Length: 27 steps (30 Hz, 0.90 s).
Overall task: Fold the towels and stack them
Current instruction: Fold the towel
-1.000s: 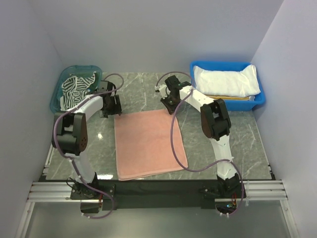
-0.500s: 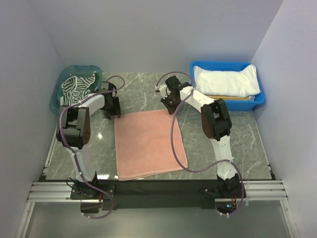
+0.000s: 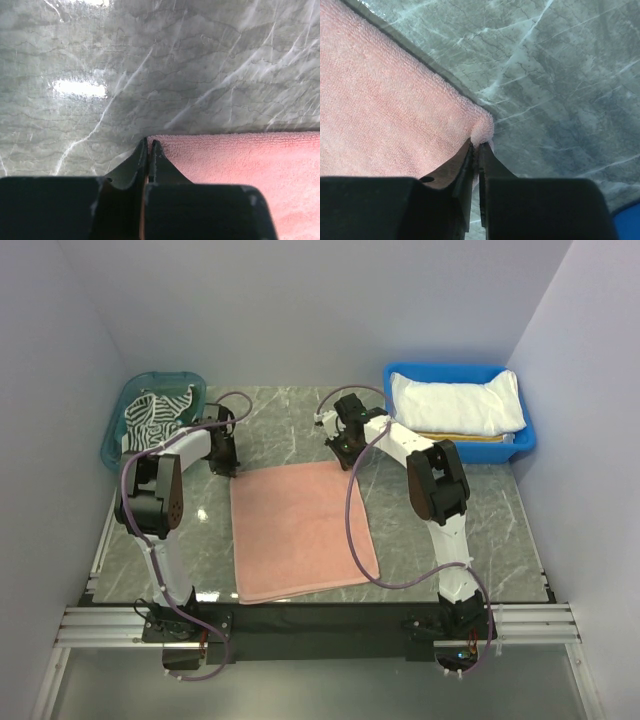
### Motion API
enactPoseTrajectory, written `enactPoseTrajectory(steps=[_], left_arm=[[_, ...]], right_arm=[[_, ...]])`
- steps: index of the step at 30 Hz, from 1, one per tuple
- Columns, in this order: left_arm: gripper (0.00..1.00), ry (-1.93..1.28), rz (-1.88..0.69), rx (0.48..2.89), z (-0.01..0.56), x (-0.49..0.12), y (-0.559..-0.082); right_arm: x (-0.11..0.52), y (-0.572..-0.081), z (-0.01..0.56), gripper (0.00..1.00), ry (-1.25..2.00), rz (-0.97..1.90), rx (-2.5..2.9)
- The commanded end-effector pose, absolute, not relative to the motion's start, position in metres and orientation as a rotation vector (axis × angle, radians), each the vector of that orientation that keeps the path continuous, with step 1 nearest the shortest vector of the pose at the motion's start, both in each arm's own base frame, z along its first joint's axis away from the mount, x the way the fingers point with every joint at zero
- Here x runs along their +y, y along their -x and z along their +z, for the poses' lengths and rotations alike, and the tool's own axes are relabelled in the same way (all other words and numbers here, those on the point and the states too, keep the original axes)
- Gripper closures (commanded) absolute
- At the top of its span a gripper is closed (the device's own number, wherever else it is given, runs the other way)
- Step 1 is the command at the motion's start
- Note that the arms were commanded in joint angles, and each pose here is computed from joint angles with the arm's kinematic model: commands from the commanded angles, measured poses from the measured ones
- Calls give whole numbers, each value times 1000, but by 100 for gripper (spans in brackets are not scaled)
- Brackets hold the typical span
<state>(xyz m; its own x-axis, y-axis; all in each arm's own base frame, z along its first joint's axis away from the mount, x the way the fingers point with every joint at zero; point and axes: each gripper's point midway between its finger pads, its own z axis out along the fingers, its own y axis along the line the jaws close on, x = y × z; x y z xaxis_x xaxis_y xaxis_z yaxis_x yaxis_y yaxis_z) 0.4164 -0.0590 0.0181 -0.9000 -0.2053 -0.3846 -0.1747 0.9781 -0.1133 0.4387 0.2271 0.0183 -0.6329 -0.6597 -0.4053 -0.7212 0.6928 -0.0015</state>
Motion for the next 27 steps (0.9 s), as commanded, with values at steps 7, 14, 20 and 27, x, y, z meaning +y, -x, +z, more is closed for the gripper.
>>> enactPoseTrajectory(steps=[7,14,20,27], left_arm=[[99,272,-16,2782,7,-46,-408],[99,285,34,2561,58,-38,-466],[99,339,47,2456,79,-31,-508],[99,337,40,2350,112,-29,-537]], right_arm=[[194,-470,33,100,907,53,2494],[190,-516,89,100,702,42,2330],[176,-549,109,100,567,-2,2245],[164,-573,142,100,458,-93,2116]])
